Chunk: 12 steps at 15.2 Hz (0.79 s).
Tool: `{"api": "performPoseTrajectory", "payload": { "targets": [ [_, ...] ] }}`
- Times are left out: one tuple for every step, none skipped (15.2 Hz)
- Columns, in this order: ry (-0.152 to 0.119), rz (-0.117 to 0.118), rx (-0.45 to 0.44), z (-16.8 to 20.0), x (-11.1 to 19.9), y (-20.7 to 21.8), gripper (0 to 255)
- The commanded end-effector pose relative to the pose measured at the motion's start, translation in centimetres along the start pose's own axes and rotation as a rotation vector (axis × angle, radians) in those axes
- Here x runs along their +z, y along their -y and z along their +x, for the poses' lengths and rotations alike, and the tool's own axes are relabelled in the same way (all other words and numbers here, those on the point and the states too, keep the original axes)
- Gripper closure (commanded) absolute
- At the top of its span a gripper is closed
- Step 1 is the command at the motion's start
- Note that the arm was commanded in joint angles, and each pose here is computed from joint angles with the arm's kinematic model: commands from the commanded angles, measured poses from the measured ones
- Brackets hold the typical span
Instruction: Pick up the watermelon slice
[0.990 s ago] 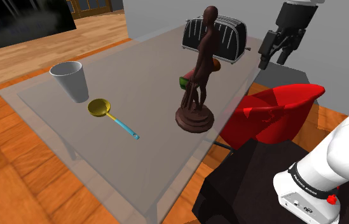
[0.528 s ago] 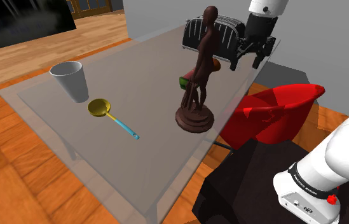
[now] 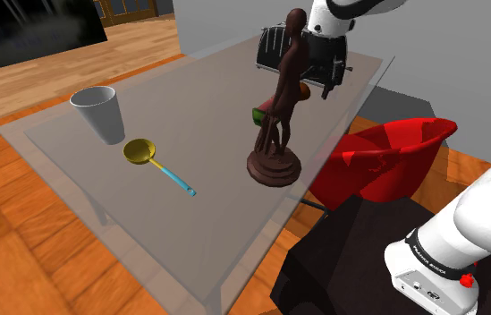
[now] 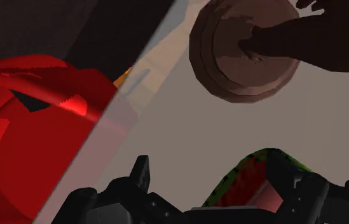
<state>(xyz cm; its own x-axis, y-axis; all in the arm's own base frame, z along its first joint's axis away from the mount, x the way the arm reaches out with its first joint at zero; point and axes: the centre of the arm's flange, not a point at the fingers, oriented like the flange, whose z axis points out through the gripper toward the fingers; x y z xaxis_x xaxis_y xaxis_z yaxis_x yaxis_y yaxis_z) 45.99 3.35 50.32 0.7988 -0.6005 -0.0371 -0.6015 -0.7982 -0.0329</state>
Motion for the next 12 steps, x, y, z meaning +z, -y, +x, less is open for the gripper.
{"api": "performPoseTrajectory", "payload": {
  "targets": [
    [-0.006,0.001,0.072,2.4,1.2,1.0,0],
    [-0.009,0.001,0.105,3.5,1.7,1.5,0],
    [-0.012,0.001,0.139,4.6,2.2,1.9,0],
    [-0.015,0.001,0.172,5.7,2.7,2.4,0],
    [-0.018,0.001,0.206,6.8,3.3,2.8,0],
    [-0.021,0.000,0.240,7.9,3.8,3.1,0],
    [-0.025,0.000,0.273,9.0,4.3,3.4,0],
    [-0.028,0.000,0.307,10.2,4.8,3.7,0],
    [-0.031,0.000,0.340,11.3,5.3,3.9,0],
    [-0.034,0.000,0.374,12.5,5.8,4.1,0],
    [-0.037,0.000,0.408,13.7,6.3,4.3,0],
    [-0.040,0.000,0.441,14.8,6.8,4.4,0]
  ]
}}
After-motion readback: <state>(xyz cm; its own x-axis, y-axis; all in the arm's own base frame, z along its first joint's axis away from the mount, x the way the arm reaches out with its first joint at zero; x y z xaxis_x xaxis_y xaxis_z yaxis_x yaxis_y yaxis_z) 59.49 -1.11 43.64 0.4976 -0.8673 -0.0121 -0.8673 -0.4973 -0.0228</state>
